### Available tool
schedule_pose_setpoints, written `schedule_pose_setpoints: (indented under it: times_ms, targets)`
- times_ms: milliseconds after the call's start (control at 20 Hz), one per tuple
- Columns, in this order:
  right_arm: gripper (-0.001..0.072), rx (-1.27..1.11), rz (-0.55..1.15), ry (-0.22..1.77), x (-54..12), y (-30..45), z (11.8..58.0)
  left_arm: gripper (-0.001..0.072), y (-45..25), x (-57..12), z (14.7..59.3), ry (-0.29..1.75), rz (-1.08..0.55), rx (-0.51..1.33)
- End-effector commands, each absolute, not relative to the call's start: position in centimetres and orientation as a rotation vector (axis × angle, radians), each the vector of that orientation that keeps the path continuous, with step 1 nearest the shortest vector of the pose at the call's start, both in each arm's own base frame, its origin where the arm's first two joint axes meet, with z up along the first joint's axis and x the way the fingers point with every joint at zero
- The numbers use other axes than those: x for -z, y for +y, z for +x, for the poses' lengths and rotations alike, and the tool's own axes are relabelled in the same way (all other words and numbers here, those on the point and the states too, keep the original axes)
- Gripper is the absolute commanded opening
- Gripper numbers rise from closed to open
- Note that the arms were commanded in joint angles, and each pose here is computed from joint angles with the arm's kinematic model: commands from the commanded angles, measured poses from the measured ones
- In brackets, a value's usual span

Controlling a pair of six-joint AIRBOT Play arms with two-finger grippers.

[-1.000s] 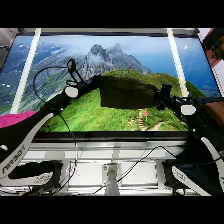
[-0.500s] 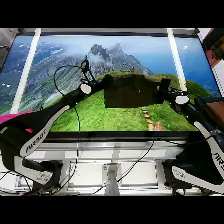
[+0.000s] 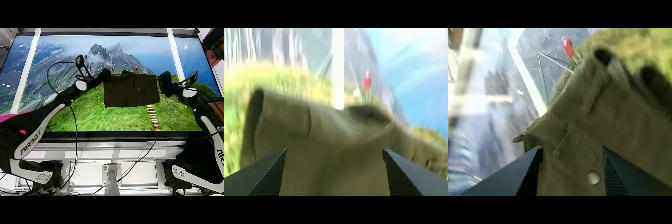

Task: Fold the clothes and pants, and hang the long-sleeved shirts on hangers.

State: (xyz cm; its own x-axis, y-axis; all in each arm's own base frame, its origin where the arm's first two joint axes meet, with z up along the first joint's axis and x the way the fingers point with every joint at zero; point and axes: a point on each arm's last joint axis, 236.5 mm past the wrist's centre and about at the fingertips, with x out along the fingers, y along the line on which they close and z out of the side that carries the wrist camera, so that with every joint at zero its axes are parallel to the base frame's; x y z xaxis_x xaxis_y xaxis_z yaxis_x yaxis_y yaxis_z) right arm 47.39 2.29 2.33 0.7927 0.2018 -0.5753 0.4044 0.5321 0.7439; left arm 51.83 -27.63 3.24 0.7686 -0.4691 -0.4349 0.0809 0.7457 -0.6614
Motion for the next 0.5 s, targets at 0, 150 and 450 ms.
schedule_pose_setpoints:
  times_ms: [0,150,450]
  targets:
    - [0.0460,0.061,0.753,0.832,-2.7,-2.0,45.0,0.0698,-24.9,-7.5,52.7,0.532,-0.615,0.327]
    - [0.0459,-0.123,0.644,1.125,-1.3,-3.0,40.6,0.0698,-24.1,-10.1,52.6,0.483,-0.604,0.337]
    - [0.0698,-0.216,0.550,1.184,2.8,-4.2,43.0,0.0698,-26.5,-8.7,50.3,0.600,-0.588,0.419]
